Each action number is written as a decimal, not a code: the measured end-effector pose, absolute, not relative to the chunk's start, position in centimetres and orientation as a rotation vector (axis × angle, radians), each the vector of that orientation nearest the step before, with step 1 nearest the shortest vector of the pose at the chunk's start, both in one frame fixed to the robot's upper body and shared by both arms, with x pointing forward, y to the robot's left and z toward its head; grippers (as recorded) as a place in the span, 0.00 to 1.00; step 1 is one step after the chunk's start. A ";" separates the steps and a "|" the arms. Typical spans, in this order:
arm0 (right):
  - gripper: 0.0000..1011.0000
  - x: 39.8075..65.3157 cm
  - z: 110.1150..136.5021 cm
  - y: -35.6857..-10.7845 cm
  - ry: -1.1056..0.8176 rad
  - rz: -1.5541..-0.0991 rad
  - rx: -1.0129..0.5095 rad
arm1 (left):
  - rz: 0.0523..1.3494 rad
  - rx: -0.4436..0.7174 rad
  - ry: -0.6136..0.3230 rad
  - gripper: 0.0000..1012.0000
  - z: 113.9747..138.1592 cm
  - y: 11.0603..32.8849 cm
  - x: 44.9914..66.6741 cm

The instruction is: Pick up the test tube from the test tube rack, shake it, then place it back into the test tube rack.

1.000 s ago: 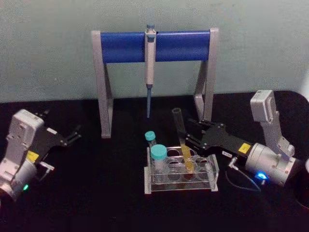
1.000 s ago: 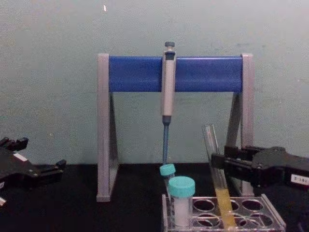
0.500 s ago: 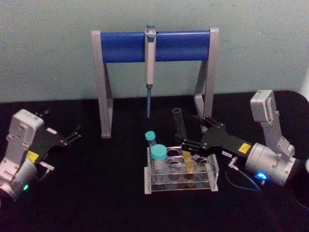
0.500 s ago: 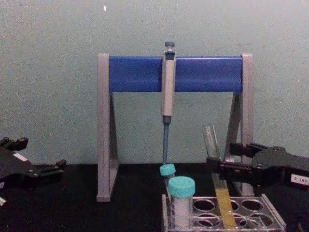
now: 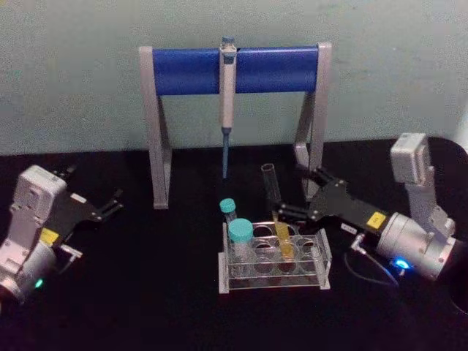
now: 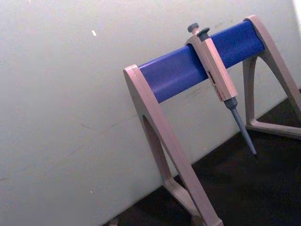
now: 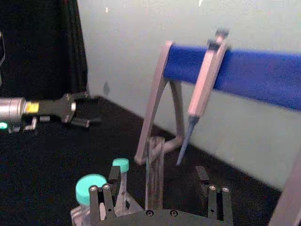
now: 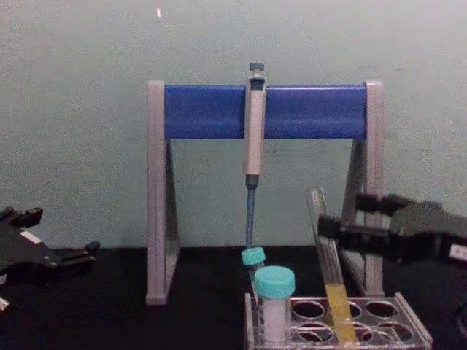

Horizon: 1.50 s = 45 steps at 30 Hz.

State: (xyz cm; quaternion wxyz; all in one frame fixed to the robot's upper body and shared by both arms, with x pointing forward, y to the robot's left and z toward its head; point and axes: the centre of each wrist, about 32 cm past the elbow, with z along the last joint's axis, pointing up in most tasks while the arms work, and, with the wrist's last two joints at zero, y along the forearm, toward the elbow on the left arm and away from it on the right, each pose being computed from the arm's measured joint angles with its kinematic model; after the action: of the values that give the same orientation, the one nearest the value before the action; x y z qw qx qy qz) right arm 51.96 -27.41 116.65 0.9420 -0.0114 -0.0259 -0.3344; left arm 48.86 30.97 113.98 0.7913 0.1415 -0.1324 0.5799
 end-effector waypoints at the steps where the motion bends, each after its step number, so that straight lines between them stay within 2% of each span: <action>1: 0.99 52.0 116.7 -27.4 -0.053 -0.682 -0.023 | 1.248 0.304 -0.285 0.99 114.0 31.0 48.9; 5: 0.99 50.9 117.5 -27.5 -0.095 -0.756 0.005 | 1.248 0.304 -0.285 0.99 114.0 31.0 48.9; 11: 0.99 48.8 118.8 -27.3 -0.166 -1.023 -0.021 | 1.248 0.304 -0.285 0.99 114.0 31.0 48.9; 18: 0.99 48.7 117.6 -26.6 -0.149 -1.230 -0.131 | 1.248 0.305 -0.285 0.99 114.0 31.0 48.9; 24: 0.99 49.5 115.5 -26.4 -0.096 -1.284 -0.217 | 1.248 0.304 -0.285 0.99 114.0 31.0 48.9; 29: 0.99 49.9 114.7 -26.4 -0.059 -1.283 -0.245 | 1.248 0.304 -0.285 0.99 114.0 31.0 48.9; 45: 0.99 49.9 114.6 -26.4 -0.057 -1.285 -0.250 | 1.248 0.304 -0.285 0.99 114.0 31.0 48.9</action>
State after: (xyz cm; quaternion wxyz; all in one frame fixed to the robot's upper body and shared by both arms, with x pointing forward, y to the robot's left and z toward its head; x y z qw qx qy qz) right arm 49.92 -26.39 114.63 0.7930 -0.1160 -0.0264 -0.5975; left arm 48.86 30.97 113.98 0.7913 0.1415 -0.1325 0.5799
